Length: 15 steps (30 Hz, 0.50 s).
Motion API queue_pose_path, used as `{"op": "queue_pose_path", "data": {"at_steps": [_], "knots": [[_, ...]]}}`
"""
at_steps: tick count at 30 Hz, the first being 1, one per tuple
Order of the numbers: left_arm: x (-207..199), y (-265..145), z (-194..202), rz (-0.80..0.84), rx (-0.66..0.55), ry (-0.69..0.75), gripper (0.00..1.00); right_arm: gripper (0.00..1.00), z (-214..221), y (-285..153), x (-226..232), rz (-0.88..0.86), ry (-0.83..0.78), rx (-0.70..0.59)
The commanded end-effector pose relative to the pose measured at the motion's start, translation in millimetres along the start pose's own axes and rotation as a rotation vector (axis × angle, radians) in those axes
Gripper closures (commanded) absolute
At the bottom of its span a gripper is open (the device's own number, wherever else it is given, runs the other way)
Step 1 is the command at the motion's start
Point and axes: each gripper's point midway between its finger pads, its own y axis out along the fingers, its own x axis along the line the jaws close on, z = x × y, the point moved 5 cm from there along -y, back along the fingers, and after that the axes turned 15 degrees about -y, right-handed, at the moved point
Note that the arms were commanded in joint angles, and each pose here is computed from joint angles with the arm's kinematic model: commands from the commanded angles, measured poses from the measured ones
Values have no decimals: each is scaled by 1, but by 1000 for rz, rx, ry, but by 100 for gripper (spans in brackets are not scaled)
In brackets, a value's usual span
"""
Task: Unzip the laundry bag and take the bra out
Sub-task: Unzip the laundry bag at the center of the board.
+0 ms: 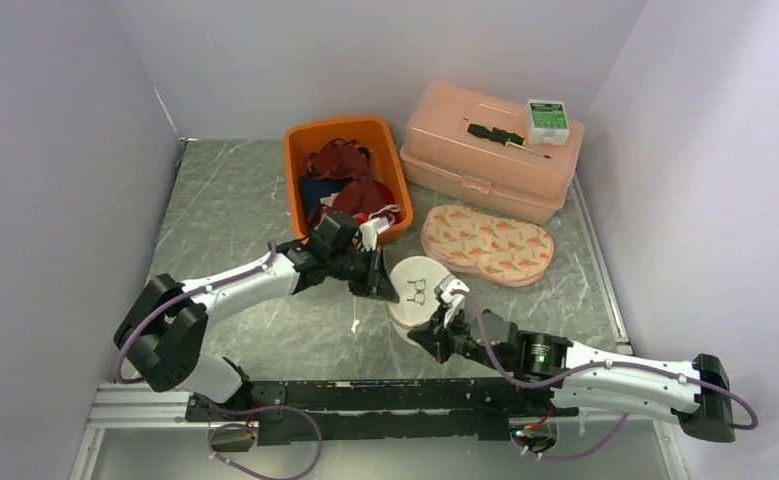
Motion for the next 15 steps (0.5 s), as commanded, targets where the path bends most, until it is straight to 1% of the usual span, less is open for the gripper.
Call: {"op": "queue_pose_path", "data": {"at_steps": [1, 4, 8, 10, 13, 14, 15], "knots": [[0, -10, 1, 19, -59, 13, 97, 100, -12, 8, 6, 6, 46, -61], [3, -20, 4, -13, -98, 12, 97, 100, 3, 8, -6, 108, 66, 5], [4, -26, 3, -41, -125, 19, 97, 100, 16, 0, -26, 278, 128, 44], [5, -26, 3, -50, -125, 23, 97, 100, 19, -4, -31, 316, 147, 51], [4, -22, 3, -35, -110, 19, 97, 100, 22, -5, -30, 313, 153, 63], [2, -22, 3, -24, -107, 16, 89, 100, 21, -4, -29, 304, 152, 62], [1, -23, 4, -15, -107, 8, 75, 100, 20, -3, -27, 292, 153, 58]]}}
